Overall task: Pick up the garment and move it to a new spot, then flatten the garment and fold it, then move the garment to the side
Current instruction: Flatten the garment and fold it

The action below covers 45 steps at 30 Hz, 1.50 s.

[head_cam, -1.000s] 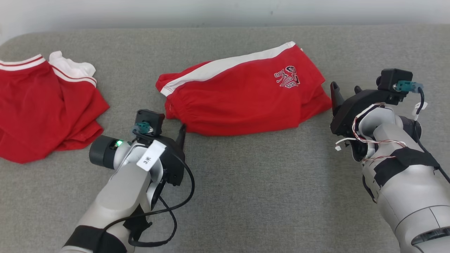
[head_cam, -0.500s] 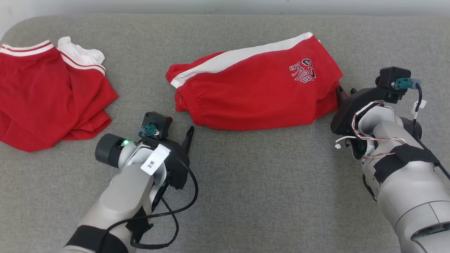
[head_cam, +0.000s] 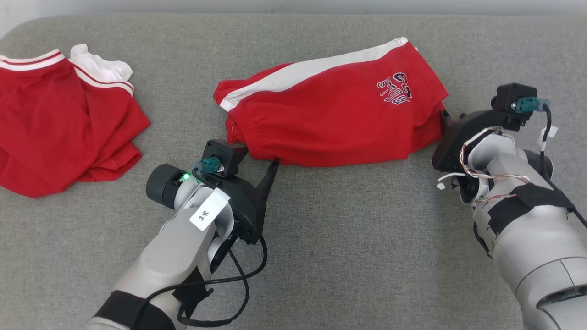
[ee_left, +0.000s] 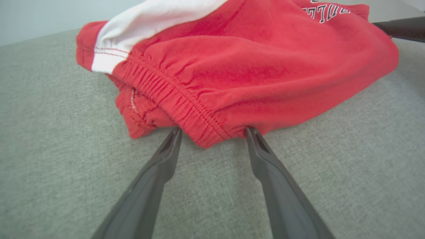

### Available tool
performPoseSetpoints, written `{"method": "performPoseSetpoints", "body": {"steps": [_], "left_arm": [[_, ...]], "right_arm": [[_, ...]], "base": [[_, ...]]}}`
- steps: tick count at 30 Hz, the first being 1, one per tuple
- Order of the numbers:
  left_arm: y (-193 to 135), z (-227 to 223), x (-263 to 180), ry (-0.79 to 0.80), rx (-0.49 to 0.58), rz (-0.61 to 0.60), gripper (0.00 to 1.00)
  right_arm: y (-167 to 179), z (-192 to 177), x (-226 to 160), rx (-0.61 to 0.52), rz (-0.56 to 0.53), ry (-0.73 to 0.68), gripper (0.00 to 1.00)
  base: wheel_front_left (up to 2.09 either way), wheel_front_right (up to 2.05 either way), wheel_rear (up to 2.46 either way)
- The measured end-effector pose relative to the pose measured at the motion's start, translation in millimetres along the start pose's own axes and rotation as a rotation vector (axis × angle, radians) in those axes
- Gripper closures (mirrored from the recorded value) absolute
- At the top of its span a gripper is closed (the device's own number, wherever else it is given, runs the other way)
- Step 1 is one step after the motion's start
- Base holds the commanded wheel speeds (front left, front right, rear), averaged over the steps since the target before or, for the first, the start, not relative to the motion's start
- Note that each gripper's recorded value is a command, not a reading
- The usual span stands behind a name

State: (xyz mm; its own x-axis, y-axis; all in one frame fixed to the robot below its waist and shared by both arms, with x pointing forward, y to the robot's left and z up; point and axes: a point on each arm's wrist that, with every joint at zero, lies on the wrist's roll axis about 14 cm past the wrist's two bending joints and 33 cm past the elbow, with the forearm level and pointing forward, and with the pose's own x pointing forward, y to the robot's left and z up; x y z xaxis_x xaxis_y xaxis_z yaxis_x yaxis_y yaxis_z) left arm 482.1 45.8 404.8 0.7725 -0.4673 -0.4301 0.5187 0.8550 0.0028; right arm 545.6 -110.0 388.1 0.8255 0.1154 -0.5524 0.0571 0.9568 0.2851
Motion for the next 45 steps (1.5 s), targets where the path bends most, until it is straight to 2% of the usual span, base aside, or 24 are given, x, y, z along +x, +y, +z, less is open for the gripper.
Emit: {"method": "performPoseSetpoints", "body": {"steps": [1, 3, 6, 7, 8, 11, 13, 14, 15, 16, 17, 18, 19, 20, 22, 24, 25, 29, 30, 33, 35, 36, 37, 45], "left_arm": [[0, -1, 0, 0.004, 0.000, -0.002, 0.17], [-2, -3, 1, 0.009, 0.003, -0.008, 0.53], [-5, -6, 3, 0.023, 0.010, -0.019, 0.80], [-4, -7, 3, 0.025, 0.008, -0.019, 0.93], [-4, -7, 3, 0.026, 0.008, -0.018, 0.99], [-2, -4, 4, 0.025, 0.015, -0.017, 1.00], [-1, -5, 4, 0.027, 0.014, -0.015, 0.91], [-1, -6, 4, 0.029, 0.014, -0.015, 0.87], [-1, -6, 4, 0.030, 0.011, -0.015, 0.79], [0, -7, 4, 0.031, 0.002, -0.014, 0.73], [0, -7, 4, 0.032, -0.001, -0.014, 0.64], [0, -8, 4, 0.034, 0.000, -0.014, 0.53], [0, -8, 4, 0.034, 0.000, -0.015, 0.30], [0, -7, 4, 0.034, 0.002, -0.014, 0.18], [1, -5, 4, 0.030, 0.009, -0.014, 0.14], [2, -2, 4, 0.025, 0.010, -0.012, 0.19], [2, -2, 4, 0.025, 0.010, -0.013, 0.21], [1, -3, 3, 0.026, 0.011, -0.014, 0.31], [1, -3, 3, 0.027, 0.011, -0.015, 0.33], [0, -4, 2, 0.030, 0.013, -0.018, 0.51], [0, -4, 2, 0.032, 0.016, -0.019, 0.66], [0, -5, 1, 0.034, 0.016, -0.019, 0.93], [0, -6, 1, 0.040, 0.017, -0.018, 1.00], [2, -5, -5, 0.048, 0.028, -0.011, 1.00]], "right_arm": [[0, 1, 1, -0.001, 0.000, -0.001, 0.49], [3, 5, 2, -0.001, 0.005, -0.003, 0.54], [3, 2, 5, 0.003, 0.007, 0.006, 0.73], [4, 1, 5, 0.004, 0.008, 0.009, 0.83], [4, 1, 6, 0.003, 0.005, 0.015, 0.84], [5, 2, 8, 0.006, 0.004, 0.018, 0.86], [6, 0, 9, 0.006, 0.005, 0.023, 0.81], [6, -1, 9, 0.006, 0.005, 0.027, 0.72], [7, -2, 9, 0.009, 0.007, 0.031, 0.54], [7, -3, 10, 0.013, 0.009, 0.034, 0.05], [8, -3, 10, 0.019, 0.011, 0.035, 0.00], [9, -3, 10, 0.026, 0.013, 0.034, 0.00], [10, -2, 11, 0.031, 0.015, 0.032, 0.00], [11, -2, 11, 0.034, 0.016, 0.031, 0.00], [12, -1, 11, 0.037, 0.019, 0.031, 0.00], [13, -2, 11, 0.045, 0.022, 0.032, 0.00], [14, -2, 11, 0.042, 0.023, 0.032, 0.09], [15, -6, 11, 0.035, 0.028, 0.050, 0.58], [16, -8, 11, 0.030, 0.029, 0.058, 0.64], [16, -12, 10, 0.015, 0.031, 0.079, 1.00], [17, -13, 10, 0.014, 0.029, 0.087, 1.00], [17, -14, 10, 0.013, 0.027, 0.092, 1.00], [17, -14, 10, 0.011, 0.028, 0.094, 1.00], [17, -16, 0, 0.022, 0.027, 0.106, 1.00]], "base": [[0.00, 0.00, 0.00], [0.00, 0.00, 0.00], [0.00, 0.00, 0.00], [0.00, 0.00, 0.00], [0.00, 0.00, 0.00], [0.00, 0.00, 0.00], [0.00, 0.00, 0.00], [0.00, 0.00, 0.00], [0.00, 0.00, 0.00], [0.00, 0.00, 0.00], [0.00, 0.00, 0.00], [0.00, 0.00, 0.00], [0.00, 0.00, 0.00], [0.00, 0.00, 0.00], [0.00, 0.00, 0.00], [0.00, 0.00, 0.00], [0.00, 0.00, 0.00], [0.00, 0.00, 0.00], [0.00, 0.00, 0.00], [0.00, 0.00, 0.00], [0.00, 0.00, 0.00], [0.00, 0.00, 0.00], [0.00, 0.00, 0.00], [0.00, 0.00, 0.00]]}}
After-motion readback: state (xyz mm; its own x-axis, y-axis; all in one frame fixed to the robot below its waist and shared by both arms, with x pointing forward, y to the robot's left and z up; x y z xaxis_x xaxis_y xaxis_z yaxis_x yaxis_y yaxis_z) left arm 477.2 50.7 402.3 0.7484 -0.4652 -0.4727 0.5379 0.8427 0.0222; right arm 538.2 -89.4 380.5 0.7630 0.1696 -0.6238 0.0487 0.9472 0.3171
